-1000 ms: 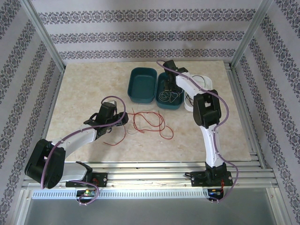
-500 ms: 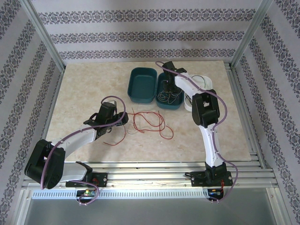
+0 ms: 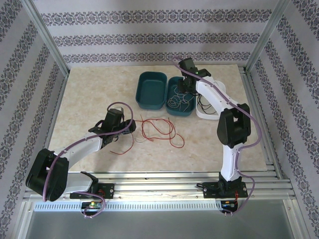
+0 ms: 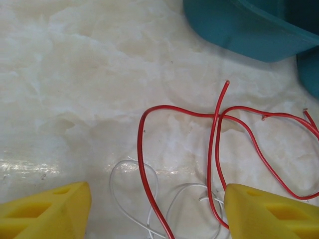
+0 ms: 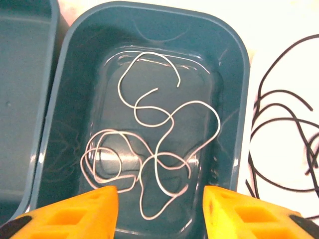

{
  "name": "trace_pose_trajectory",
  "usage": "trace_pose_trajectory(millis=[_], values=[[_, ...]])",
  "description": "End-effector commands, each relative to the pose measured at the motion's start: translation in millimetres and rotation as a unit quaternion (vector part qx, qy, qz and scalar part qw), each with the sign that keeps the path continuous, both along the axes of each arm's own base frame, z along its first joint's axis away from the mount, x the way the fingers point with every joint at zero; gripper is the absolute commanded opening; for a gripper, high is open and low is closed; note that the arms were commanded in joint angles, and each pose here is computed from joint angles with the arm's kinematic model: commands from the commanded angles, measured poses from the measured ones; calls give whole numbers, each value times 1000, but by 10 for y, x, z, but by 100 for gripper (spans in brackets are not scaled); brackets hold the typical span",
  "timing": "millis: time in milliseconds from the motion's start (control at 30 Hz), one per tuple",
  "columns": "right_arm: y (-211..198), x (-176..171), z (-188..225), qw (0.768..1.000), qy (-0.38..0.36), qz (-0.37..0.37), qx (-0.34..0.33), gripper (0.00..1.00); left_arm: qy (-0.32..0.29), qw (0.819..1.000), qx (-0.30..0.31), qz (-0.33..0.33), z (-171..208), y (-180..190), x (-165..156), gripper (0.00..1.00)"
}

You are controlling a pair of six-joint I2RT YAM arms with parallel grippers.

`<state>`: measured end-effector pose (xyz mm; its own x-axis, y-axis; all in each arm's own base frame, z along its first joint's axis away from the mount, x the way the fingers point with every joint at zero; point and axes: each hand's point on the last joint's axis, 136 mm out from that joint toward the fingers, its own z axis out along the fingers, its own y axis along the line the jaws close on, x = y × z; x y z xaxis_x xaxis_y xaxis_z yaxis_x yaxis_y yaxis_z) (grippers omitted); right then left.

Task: Untangle the cables

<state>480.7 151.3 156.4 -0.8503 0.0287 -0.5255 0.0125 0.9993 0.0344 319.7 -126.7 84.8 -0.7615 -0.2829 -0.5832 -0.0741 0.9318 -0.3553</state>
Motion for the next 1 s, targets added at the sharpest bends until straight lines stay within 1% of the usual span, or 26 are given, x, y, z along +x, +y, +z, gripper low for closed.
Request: trace_pose_trajectory(millis=[0,133,233,300,367,400,467,600,733,900,967], values=[[36,-126,180,1000,-22,5,6,53,-9,1000,1,24,143,84,35,70],[100,-313,348,999,-44,18,22,56,-10,1000,6,23,164,96,33,70],[279,-521,389,997,-55,46,41,60,-8,1000,12,18,149,96,29,67],[412,-689,388,995,-60,63,49,61,-7,1000,16,17,135,100,36,64],[543,-852,361,994,-60,74,61,60,-7,1000,18,20,121,105,51,62],[635,-941,343,992,-58,84,73,59,-8,1000,17,24,115,112,68,59],[784,-1088,298,990,-54,99,89,57,-8,1000,15,25,103,100,97,56],[1075,-1367,170,985,-41,126,109,55,4,1000,13,26,18,79,140,53],[1303,-1552,58,982,-28,142,125,52,10,1000,7,25,-63,47,179,50],[1593,-1752,-105,977,-14,170,125,49,31,999,10,29,-219,66,195,40],[1699,-1821,-182,976,-11,183,121,48,37,999,10,27,-267,66,199,35]])
